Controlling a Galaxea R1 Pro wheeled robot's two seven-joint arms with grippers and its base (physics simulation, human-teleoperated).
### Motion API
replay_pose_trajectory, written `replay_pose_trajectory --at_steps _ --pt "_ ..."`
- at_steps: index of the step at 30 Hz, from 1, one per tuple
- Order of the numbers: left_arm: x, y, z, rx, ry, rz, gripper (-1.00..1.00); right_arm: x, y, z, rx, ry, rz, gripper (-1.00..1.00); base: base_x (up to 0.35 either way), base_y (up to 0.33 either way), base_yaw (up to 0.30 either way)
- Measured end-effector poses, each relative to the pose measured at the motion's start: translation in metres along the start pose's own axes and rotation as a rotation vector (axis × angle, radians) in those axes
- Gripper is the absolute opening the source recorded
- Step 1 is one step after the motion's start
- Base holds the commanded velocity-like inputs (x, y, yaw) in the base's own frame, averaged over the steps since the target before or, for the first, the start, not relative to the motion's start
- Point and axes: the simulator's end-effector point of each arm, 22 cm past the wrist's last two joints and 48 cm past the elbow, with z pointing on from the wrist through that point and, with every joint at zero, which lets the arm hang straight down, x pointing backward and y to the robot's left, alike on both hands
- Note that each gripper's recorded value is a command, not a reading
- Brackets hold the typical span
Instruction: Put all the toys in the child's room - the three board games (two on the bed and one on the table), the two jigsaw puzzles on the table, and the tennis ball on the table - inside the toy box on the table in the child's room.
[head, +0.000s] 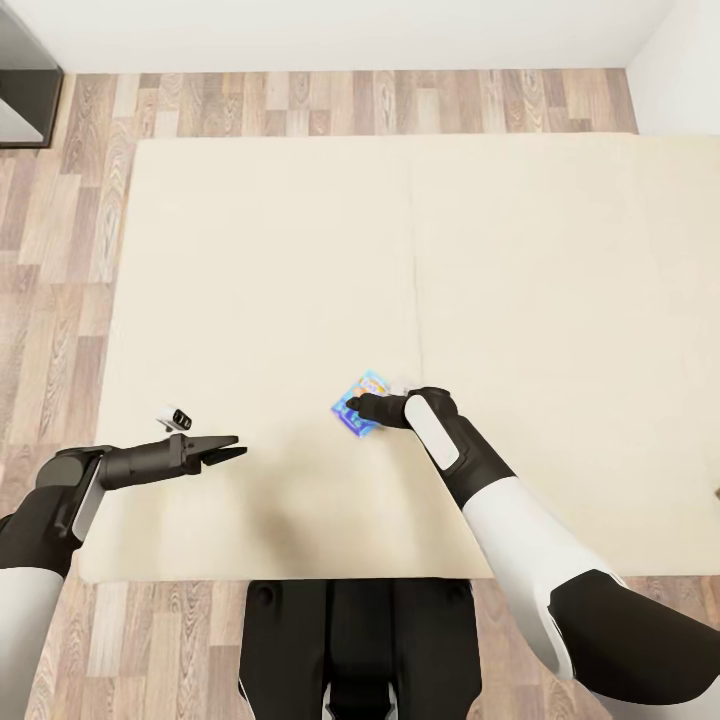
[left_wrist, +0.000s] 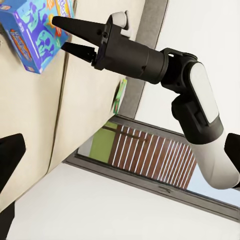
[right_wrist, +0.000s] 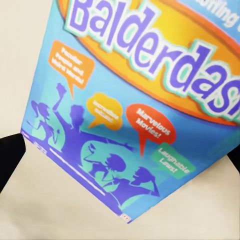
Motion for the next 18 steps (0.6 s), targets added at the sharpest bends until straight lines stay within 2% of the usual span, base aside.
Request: replay_pose_trajectory --at_steps 6,18 --pt "0.0 0.0 0.0 0.0 0.0 0.0 1.0 0.0001 0.0 0.0 0.0 0.001 0.0 1.0 0.0 0.095 0.0" --pt "0.0 0.0 0.0 0.0 0.0 0.0 1.0 0.0001 -0.0002 -0.0001 0.0 0.001 0.0 1.0 0.0 0.003 0.0"
